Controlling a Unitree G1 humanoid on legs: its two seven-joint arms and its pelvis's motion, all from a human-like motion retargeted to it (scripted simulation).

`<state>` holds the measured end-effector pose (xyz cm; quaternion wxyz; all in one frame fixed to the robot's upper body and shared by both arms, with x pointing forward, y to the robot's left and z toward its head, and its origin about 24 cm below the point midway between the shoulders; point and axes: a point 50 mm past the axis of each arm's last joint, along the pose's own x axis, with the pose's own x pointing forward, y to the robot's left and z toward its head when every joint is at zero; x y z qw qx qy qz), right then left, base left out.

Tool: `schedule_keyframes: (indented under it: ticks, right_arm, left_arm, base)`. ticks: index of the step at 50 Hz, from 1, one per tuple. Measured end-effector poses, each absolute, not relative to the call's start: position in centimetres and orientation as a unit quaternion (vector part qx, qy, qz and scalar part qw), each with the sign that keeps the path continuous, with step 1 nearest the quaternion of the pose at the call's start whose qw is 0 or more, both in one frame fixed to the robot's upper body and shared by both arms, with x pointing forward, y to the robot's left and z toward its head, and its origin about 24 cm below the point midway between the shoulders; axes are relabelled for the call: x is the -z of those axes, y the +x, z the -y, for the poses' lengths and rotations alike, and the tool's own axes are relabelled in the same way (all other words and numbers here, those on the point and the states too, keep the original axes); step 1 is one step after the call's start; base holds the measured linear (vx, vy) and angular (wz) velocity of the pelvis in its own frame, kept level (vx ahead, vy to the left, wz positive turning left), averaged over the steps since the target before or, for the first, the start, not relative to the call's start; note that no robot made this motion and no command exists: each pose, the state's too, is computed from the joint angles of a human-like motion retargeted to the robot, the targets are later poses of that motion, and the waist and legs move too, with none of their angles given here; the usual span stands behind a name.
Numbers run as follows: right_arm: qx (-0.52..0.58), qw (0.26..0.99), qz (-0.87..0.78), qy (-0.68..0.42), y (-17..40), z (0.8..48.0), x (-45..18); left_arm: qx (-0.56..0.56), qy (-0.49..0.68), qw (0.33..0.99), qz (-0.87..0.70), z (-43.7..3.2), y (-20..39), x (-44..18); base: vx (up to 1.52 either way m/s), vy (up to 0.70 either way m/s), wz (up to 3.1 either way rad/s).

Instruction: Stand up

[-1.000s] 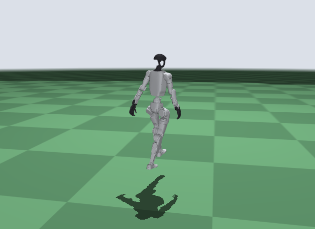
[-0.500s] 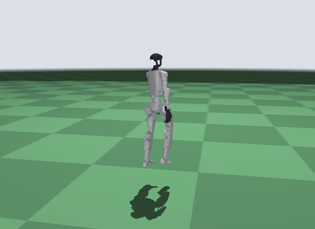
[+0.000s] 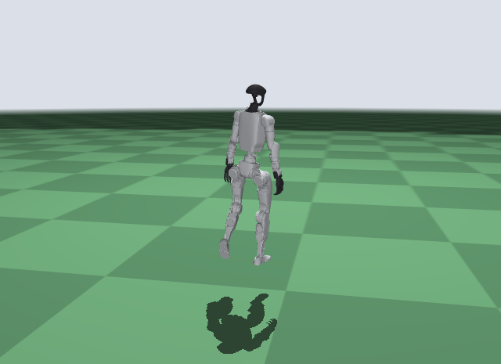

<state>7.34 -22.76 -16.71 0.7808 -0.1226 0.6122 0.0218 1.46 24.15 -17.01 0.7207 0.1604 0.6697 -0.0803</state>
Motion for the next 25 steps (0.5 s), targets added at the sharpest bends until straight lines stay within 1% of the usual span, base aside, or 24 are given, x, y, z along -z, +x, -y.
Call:
schedule_keyframes:
  ticks: [3, 7, 10, 13, 18, 22, 25]
  right_arm:
    - [-0.035, 0.820, -0.555, -0.132, 10.5, 22.4, 16.1]
    - [-0.051, 0.856, -0.490, -0.159, 14.0, 22.4, 14.9]
    - [-0.072, 0.865, -0.459, -0.188, 16.1, 22.6, 14.0]
    - [-0.085, 0.868, -0.439, -0.216, 18.0, 23.1, 13.1]
    - [-0.074, 0.872, -0.424, -0.233, 19.2, 24.3, 12.1]
    - [-0.062, 0.887, -0.394, -0.234, 21.8, 24.6, 10.6]
    - [-0.054, 0.911, -0.332, -0.238, 25.1, 23.3, 8.7]
  left_arm:
    - [0.032, 0.132, 0.690, -0.711, -25.0, -3.2, 16.6]
    - [-0.024, 0.092, 0.661, -0.745, -25.5, -7.9, 15.9]
    - [-0.067, 0.070, 0.651, -0.753, -25.3, -10.1, 15.4]
    - [-0.102, 0.063, 0.653, -0.748, -25.4, -10.6, 15.2]
    - [-0.129, 0.098, 0.677, -0.718, -26.8, -8.3, 15.4]
    - [-0.163, 0.134, 0.725, -0.655, -28.7, -2.8, 15.5]
    - [-0.192, 0.168, 0.756, -0.603, -31.1, 2.2, 14.6]
  base:
    - [0.59, 0.00, -0.74]
    - [0.69, 0.07, -0.82]
    - [0.42, 0.11, -0.58]
    - [0.47, 0.17, -0.38]
    - [0.42, 0.16, -0.66]
    - [0.08, -0.02, -1.20]
    - [-0.39, -0.21, 0.17]
